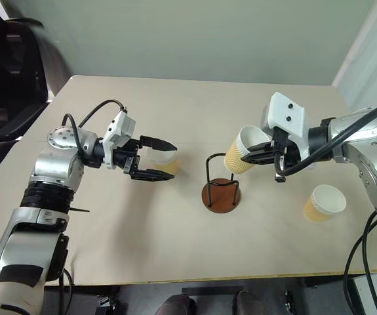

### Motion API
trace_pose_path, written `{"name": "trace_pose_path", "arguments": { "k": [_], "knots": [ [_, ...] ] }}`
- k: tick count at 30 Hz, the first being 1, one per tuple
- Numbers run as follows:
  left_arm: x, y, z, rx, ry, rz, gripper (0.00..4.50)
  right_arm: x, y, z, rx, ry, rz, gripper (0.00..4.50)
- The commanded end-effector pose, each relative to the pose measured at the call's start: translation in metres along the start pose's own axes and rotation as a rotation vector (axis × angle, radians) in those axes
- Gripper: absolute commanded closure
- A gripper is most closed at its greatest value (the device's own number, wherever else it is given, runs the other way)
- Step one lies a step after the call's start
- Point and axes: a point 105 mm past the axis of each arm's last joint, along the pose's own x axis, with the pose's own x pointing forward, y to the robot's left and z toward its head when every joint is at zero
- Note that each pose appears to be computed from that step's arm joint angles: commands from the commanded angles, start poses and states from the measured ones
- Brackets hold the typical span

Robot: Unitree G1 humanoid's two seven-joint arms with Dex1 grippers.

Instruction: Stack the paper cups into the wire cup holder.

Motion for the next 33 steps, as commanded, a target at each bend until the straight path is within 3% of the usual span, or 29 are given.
{"name": "trace_pose_path", "arguments": {
  "k": [1,12,33],
  "knots": [
    [-0.002,-0.001,0.011,0.053,-0.002,-0.038,0.0,-0.002,0.004,0.012,-0.041,-0.026,0.002,4.43],
    [-0.001,0.0,0.01,0.055,-0.003,-0.035,0.0,0.004,0.014,0.021,-0.029,-0.061,0.044,4.43],
    [-0.003,-0.001,0.011,0.062,-0.005,-0.018,0.0,0.019,0.013,-0.006,-0.046,0.013,0.03,4.43]
  ]
}}
